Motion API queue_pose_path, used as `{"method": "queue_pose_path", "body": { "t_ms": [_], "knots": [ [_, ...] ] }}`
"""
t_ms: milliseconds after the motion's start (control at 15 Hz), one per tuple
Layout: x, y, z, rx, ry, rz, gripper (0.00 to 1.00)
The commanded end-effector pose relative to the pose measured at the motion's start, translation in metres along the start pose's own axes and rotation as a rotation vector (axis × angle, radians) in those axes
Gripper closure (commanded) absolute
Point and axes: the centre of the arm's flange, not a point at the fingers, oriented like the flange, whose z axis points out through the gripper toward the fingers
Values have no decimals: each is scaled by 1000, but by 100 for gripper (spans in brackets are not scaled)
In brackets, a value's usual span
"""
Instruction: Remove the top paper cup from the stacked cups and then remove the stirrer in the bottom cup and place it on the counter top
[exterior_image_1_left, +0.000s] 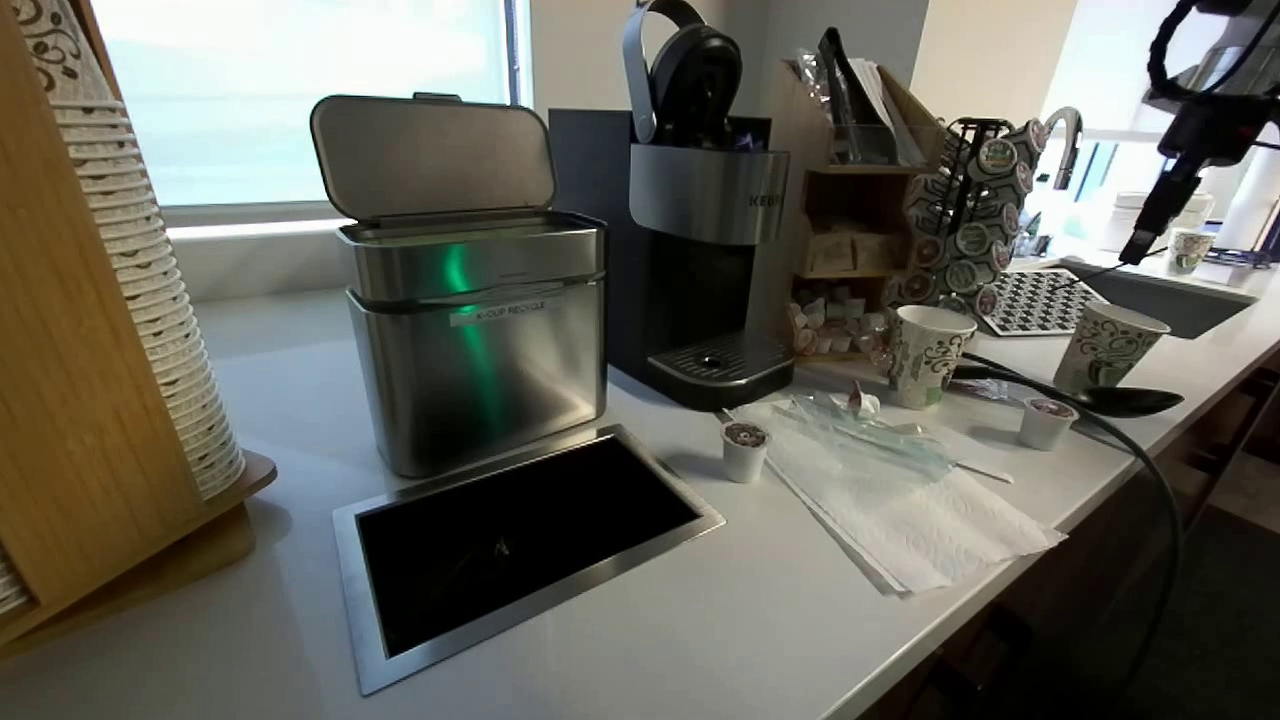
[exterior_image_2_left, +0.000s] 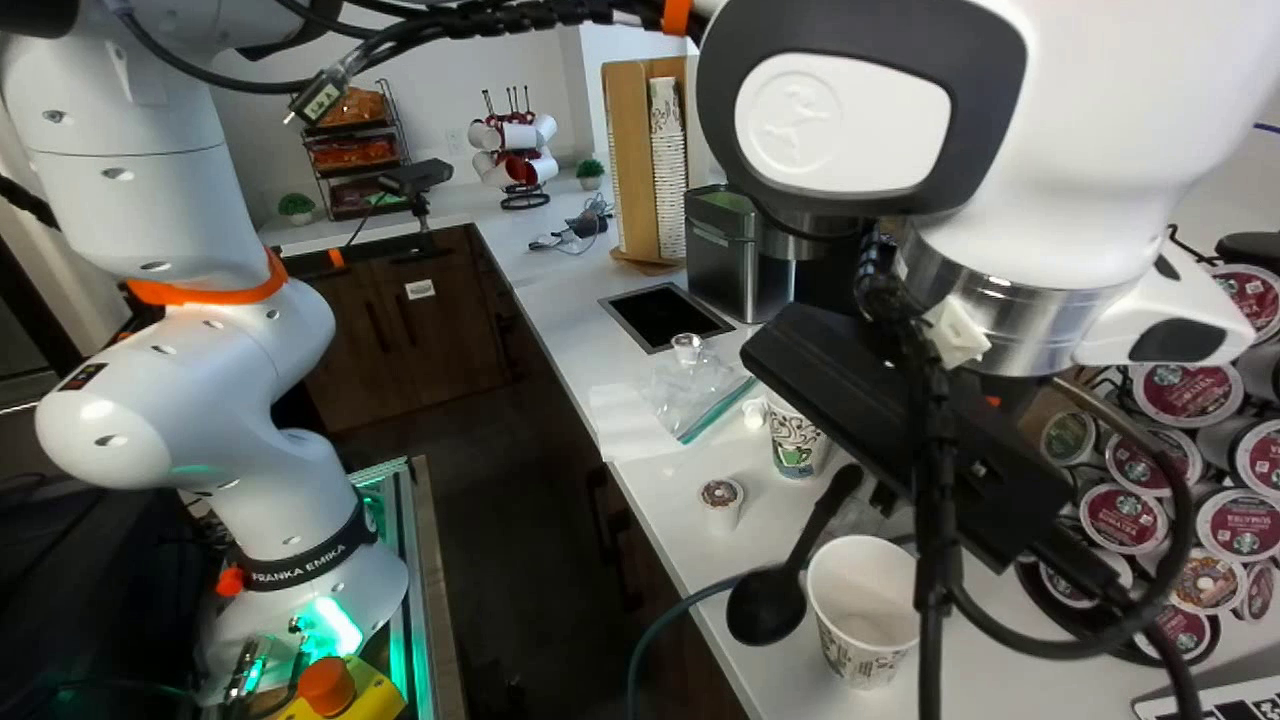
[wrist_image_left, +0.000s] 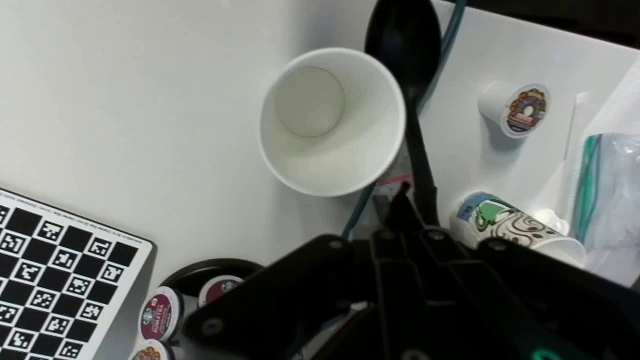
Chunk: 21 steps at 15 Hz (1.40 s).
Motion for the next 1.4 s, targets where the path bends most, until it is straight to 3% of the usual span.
{"method": "queue_pose_path", "body": {
  "t_ms": [0, 267, 467, 800, 933, 1333],
  "knots": [
    [-10, -20, -21, 73, 54, -37, 99],
    [13, -30, -16, 59, 87, -83, 99],
    [46, -51, 7, 64, 65, -145, 99],
    [92, -122, 50, 109, -26, -315, 99],
    [98, -153, 56, 60, -49, -409, 99],
    [118, -231, 67, 16, -121, -711, 99]
  ]
}}
